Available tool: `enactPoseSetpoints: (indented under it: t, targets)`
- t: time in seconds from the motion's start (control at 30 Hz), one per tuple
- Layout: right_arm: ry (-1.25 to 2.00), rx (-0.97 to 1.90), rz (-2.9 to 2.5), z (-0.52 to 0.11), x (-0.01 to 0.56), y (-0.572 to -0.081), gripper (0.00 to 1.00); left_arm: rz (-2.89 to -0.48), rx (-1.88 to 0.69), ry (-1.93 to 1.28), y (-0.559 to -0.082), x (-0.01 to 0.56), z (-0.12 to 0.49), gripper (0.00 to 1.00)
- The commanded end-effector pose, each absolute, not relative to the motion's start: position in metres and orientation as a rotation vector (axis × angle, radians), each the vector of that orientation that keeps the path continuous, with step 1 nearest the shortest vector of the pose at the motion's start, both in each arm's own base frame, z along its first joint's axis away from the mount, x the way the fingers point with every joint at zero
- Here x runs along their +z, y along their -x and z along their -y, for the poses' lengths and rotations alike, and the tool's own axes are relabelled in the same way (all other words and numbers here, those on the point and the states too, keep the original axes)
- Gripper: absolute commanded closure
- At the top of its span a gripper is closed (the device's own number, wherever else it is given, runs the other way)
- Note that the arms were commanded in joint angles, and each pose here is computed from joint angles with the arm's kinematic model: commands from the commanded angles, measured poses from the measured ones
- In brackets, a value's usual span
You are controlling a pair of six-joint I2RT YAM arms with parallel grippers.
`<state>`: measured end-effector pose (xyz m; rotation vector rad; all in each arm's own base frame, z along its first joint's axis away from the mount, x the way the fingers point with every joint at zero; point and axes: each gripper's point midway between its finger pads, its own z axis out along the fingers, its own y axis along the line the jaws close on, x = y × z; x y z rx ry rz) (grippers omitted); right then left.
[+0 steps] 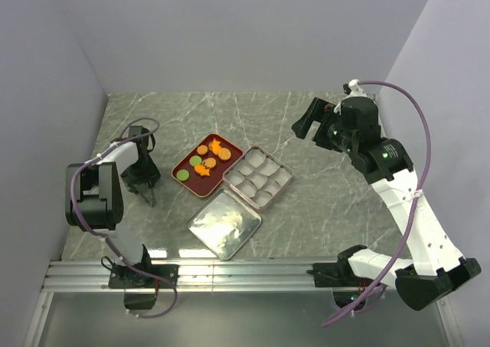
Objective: Pack the cookies
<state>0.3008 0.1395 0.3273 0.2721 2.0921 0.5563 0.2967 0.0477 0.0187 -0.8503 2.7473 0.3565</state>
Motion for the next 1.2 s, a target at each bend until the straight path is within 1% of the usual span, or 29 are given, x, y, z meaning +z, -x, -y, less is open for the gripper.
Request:
enactPoseSetpoints:
  t: [0.0,0.07,0.1,0.13,0.23,0.33,0.37,0.47,0.57,0.63,0.73,0.77,0.8,0.87,0.93,1.0,1.07,1.13,1.17]
  targets:
    - [-0.247,0.549,-2.074,-0.137,0.342,-0.296,0.0,-2.691,0.348,0.872,-0.304,-0.011,-0.052,0.3]
    - [-0.247,0.543,-2.074,-0.135,0.343,-0.295,0.0,-2.693,0.337,0.888,-0.298,-0.017,-0.051,0.31]
    - [-0.247,0.538,-2.075,-0.134,0.343,-0.294,0.0,-2.678,0.325,0.916,-0.299,-0.02,-0.053,0.34]
    - [-0.244,0.537,-2.078,-0.133,0.343,-0.292,0.0,-2.689,0.285,0.93,-0.297,-0.025,-0.051,0.39]
    - [-0.247,0.523,-2.08,-0.129,0.343,-0.29,0.0,-2.705,0.277,0.987,-0.291,-0.035,-0.053,0.44]
    - [-0.25,0.524,-2.084,-0.128,0.342,-0.289,0.0,-2.657,0.224,1.044,-0.301,-0.033,-0.056,0.41]
    - [-0.25,0.526,-2.087,-0.129,0.341,-0.288,0.0,-2.65,0.196,1.068,-0.299,-0.034,-0.057,0.37]
    - [-0.252,0.532,-2.09,-0.129,0.34,-0.289,0.0,-2.643,0.193,1.109,-0.296,-0.038,-0.058,0.28]
    - [-0.249,0.528,-2.093,-0.129,0.34,-0.289,0.0,-2.643,0.211,1.115,-0.296,-0.039,-0.061,0.26]
    - [-0.248,0.528,-2.098,-0.13,0.338,-0.29,0.0,-2.65,0.21,1.119,-0.295,-0.041,-0.06,0.27]
    - [-0.249,0.529,-2.096,-0.13,0.339,-0.291,0.0,-2.654,0.216,1.124,-0.295,-0.043,-0.06,0.32]
    - [-0.246,0.531,-2.099,-0.131,0.339,-0.291,0.0,-2.662,0.216,1.128,-0.294,-0.045,-0.061,0.42]
    - [-0.245,0.528,-2.098,-0.131,0.339,-0.291,0.0,-2.67,0.21,1.13,-0.294,-0.047,-0.059,0.45]
    - [-0.247,0.523,-2.097,-0.13,0.339,-0.292,0.0,-2.672,0.201,1.139,-0.295,-0.05,-0.06,0.48]
    - [-0.247,0.522,-2.09,-0.129,0.342,-0.292,0.0,-2.679,0.184,1.132,-0.296,-0.051,-0.057,0.49]
    - [-0.247,0.518,-2.085,-0.128,0.343,-0.293,0.0,-2.688,0.177,1.116,-0.296,-0.048,-0.056,0.51]
    - [-0.248,0.511,-2.073,-0.126,0.347,-0.293,0.0,-2.659,0.146,1.075,-0.305,-0.028,-0.056,0.54]
    - [-0.251,0.513,-2.062,-0.125,0.351,-0.293,0.0,-2.646,0.108,1.036,-0.311,-0.007,-0.053,0.55]
    - [-0.251,0.52,-2.058,-0.126,0.352,-0.293,0.0,-2.609,0.079,0.991,-0.318,0.015,-0.05,0.56]
